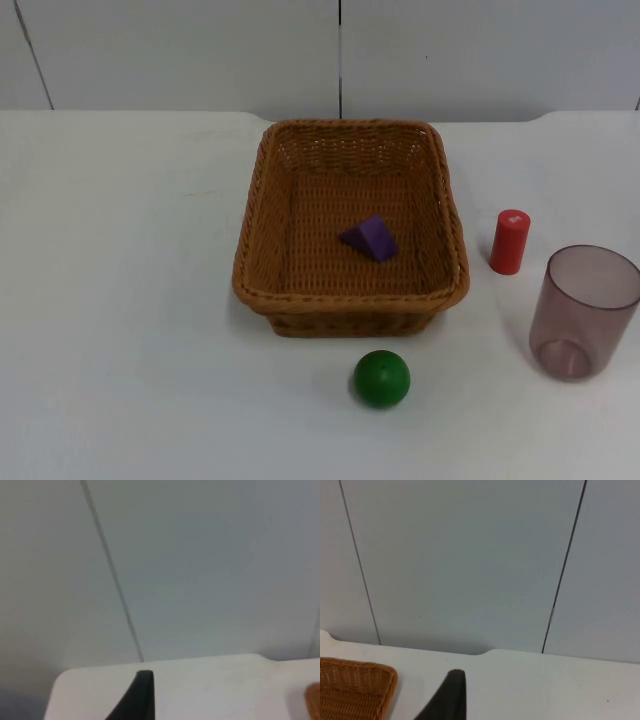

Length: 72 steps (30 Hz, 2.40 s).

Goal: Pick up the basket with the left hand and place the triangular block into the basket with the right hand.

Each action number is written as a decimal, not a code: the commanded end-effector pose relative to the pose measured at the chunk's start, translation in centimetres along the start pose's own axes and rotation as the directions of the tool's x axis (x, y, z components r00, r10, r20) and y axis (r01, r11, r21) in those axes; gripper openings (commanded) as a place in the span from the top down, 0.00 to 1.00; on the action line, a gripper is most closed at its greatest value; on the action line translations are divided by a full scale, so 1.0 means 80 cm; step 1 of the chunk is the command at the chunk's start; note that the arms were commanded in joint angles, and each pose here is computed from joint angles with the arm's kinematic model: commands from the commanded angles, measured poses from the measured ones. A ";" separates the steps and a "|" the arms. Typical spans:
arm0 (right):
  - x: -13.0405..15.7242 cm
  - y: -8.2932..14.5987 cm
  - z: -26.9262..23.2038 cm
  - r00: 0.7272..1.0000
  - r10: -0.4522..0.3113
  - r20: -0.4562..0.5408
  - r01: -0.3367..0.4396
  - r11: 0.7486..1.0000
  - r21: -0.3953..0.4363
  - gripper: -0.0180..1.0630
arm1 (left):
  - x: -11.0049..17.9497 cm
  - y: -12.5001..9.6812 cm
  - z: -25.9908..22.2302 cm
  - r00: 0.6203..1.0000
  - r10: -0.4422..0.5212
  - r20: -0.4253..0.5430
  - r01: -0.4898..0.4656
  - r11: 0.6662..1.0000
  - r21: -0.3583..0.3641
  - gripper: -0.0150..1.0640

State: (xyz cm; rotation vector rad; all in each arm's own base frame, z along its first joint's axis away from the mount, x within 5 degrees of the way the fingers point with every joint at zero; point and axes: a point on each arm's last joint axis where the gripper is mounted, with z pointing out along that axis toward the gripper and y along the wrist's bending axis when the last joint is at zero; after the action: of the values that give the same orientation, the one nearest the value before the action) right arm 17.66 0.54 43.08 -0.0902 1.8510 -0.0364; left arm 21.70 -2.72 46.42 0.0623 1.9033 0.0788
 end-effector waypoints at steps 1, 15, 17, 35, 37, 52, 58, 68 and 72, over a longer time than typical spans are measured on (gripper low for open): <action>0.001 -0.001 -0.007 1.000 0.011 0.006 -0.011 1.000 0.006 0.01 | -0.001 0.008 -0.014 1.000 -0.022 0.006 0.023 0.999 -0.037 0.01; 0.013 -0.009 -0.203 0.937 -0.077 0.341 0.040 0.993 0.112 0.01 | 0.021 0.062 -0.234 0.938 -0.050 0.342 0.075 0.995 -0.061 0.01; 0.019 -0.009 -0.217 0.930 -0.054 0.362 0.016 0.994 0.107 0.01 | 0.034 0.071 -0.258 0.935 -0.056 0.350 0.097 0.990 -0.100 0.01; 0.074 -0.002 -0.317 0.854 -0.082 0.513 0.034 0.994 0.102 0.01 | 0.107 0.037 -0.382 0.813 0.046 0.581 -0.007 0.998 -0.069 0.01; 0.088 0.001 -0.335 0.838 -0.085 0.538 0.044 0.995 0.089 0.01 | 0.123 0.031 -0.385 0.814 0.010 0.581 0.000 1.000 -0.018 0.01; 0.121 0.014 -0.344 0.901 -0.114 0.418 0.126 0.992 -0.002 0.01 | 0.197 0.020 -0.367 0.886 0.023 0.462 -0.038 0.999 0.023 0.01; 0.125 0.015 -0.337 0.914 -0.110 0.391 0.124 0.992 -0.010 0.01 | 0.198 0.021 -0.363 0.891 0.026 0.454 -0.038 0.999 0.018 0.01; 0.164 0.019 -0.260 0.988 -0.050 0.143 0.060 0.996 -0.070 0.01 | 0.235 0.017 -0.283 0.979 -0.015 0.202 0.005 0.999 0.050 0.01; 0.177 0.019 -0.240 0.997 -0.020 0.076 0.026 0.997 -0.073 0.01 | 0.258 0.015 -0.256 0.998 -0.034 0.055 0.030 0.998 0.059 0.01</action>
State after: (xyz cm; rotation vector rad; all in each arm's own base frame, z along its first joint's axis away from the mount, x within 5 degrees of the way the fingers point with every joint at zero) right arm -5.10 0.46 35.12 -0.1788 1.7577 0.0171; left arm -4.81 -0.39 34.65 0.0879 1.7935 0.0078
